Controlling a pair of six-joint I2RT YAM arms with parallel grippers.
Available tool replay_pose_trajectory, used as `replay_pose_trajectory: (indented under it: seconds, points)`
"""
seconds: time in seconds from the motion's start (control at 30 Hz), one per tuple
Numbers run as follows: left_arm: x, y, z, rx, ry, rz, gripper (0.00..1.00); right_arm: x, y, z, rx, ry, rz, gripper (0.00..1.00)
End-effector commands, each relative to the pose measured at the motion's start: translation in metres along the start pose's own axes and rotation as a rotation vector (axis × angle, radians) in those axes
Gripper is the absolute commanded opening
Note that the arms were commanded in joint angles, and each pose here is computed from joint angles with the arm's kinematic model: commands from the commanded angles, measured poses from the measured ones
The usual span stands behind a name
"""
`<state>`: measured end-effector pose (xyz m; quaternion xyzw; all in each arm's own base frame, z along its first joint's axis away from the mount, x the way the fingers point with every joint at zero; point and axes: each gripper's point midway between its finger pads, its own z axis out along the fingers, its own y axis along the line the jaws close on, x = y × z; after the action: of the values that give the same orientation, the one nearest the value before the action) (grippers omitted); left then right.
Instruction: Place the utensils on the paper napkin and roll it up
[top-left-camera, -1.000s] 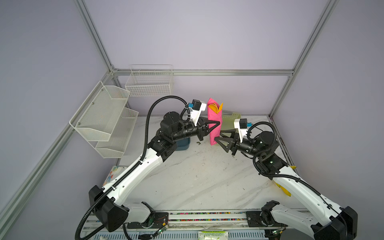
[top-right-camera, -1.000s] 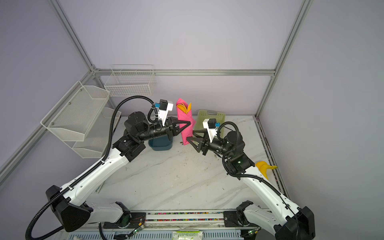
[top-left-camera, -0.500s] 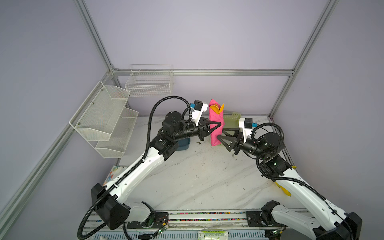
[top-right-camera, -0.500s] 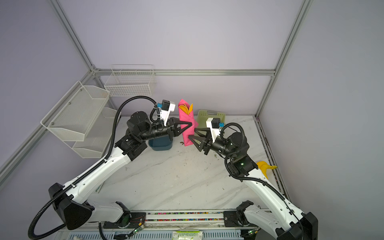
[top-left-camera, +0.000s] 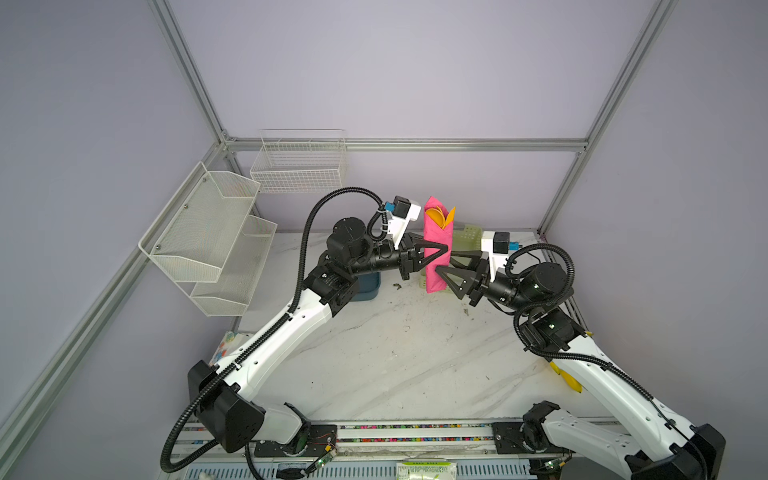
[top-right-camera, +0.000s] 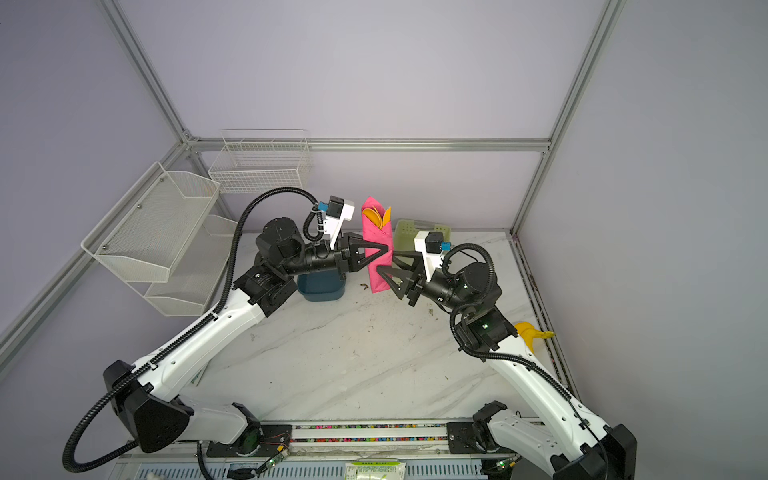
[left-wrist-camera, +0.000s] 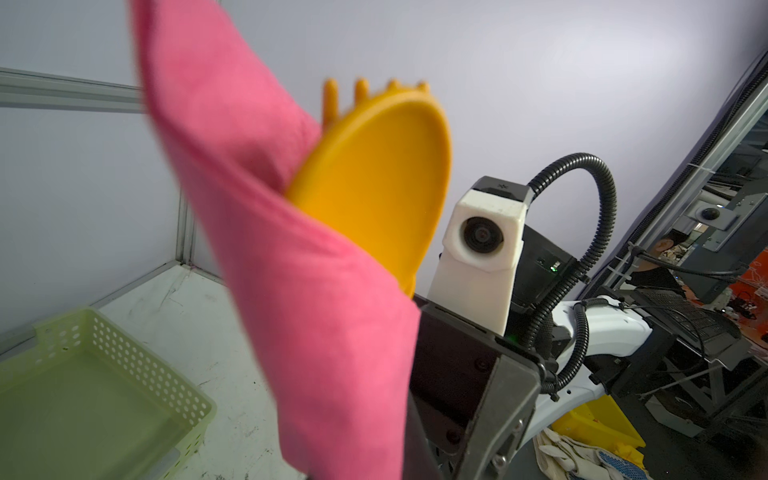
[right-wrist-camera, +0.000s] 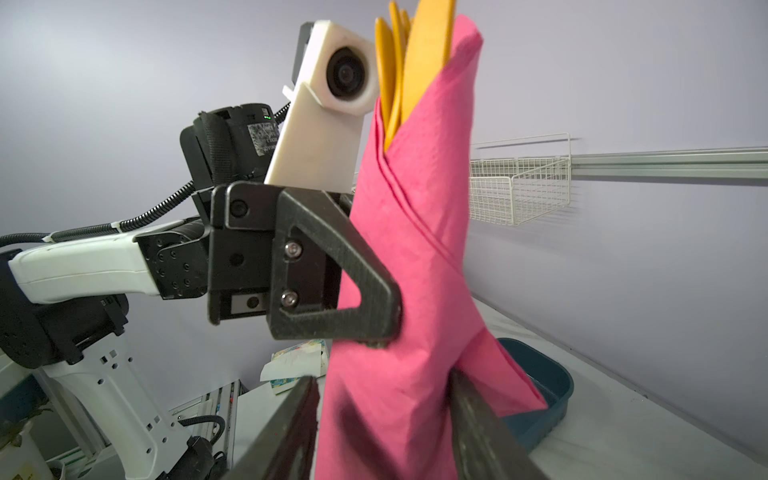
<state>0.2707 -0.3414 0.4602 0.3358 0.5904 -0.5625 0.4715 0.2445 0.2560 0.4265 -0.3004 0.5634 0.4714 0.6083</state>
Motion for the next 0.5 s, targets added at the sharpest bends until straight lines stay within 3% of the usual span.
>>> replay_pose_trajectory:
  seconds: [0.0, 0.47]
  points:
    - [-0.043, -0.039, -0.007, 0.1, -0.076, 0.086, 0.0, -0.023, 0.012, 0.001, -0.056, -0.056, -0.052, 0.53]
    - [-0.036, -0.042, 0.002, 0.185, -0.044, 0.062, 0.0, -0.019, 0.027, 0.001, -0.143, -0.025, -0.04, 0.48]
